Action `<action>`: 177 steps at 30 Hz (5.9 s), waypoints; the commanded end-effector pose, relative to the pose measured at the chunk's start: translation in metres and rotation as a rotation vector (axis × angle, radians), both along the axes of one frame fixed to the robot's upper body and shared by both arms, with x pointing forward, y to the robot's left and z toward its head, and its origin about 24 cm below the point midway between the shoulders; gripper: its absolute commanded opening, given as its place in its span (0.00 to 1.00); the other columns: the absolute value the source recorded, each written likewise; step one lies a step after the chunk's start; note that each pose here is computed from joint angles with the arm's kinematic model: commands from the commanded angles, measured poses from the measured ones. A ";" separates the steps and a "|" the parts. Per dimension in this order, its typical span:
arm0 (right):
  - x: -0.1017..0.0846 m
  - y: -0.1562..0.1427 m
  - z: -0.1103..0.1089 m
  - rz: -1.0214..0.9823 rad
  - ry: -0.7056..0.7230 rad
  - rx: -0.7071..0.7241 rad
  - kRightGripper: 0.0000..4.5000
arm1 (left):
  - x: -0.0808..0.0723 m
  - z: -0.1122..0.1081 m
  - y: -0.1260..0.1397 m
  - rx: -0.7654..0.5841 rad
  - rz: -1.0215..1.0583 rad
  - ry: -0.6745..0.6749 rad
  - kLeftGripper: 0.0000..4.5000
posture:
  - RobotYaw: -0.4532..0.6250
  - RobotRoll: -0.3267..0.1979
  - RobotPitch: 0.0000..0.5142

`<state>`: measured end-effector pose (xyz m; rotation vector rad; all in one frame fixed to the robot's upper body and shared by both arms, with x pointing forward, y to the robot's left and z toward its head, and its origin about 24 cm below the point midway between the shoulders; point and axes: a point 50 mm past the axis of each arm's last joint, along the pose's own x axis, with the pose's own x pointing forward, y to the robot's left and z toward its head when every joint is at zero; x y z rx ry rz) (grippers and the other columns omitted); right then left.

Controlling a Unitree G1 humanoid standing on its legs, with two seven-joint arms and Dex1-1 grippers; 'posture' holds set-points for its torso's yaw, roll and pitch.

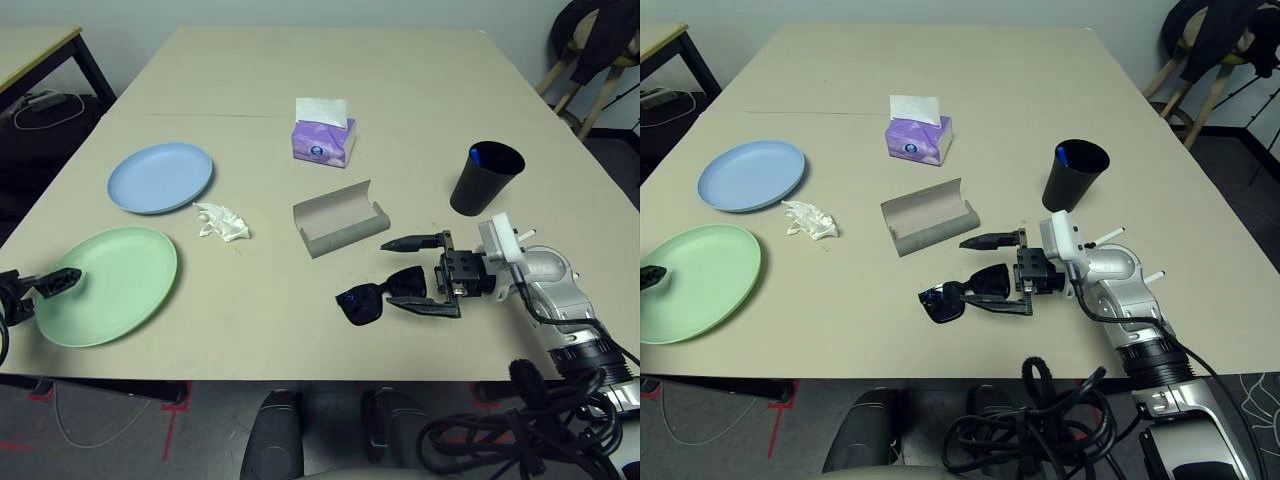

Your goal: Organize and tidy the items on the table.

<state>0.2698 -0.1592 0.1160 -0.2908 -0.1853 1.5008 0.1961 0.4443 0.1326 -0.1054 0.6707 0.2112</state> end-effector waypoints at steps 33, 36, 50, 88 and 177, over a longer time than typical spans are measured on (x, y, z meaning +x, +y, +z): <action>-0.003 0.009 -0.005 -0.014 0.013 0.023 1.00 | -0.006 0.015 -0.027 -0.182 0.218 -0.299 0.01 | 0.59 0.62 0.15; -0.002 0.009 -0.003 -0.017 0.013 0.027 1.00 | 0.001 0.021 -0.032 -0.186 0.238 -0.335 0.01 | 0.59 0.62 0.15; 0.020 0.012 0.013 -0.245 -0.011 0.163 1.00 | 0.067 0.052 -0.047 -0.224 0.257 -0.496 0.01 | 0.59 0.62 0.14; 0.017 0.024 0.019 -0.402 0.042 0.237 1.00 | 0.159 0.031 -0.092 -0.074 0.280 -0.550 1.00 | 0.56 0.62 0.16; 0.018 0.036 0.020 -0.467 0.109 0.195 1.00 | 0.144 0.035 -0.182 -0.085 -0.841 -0.715 0.99 | 0.55 0.62 0.19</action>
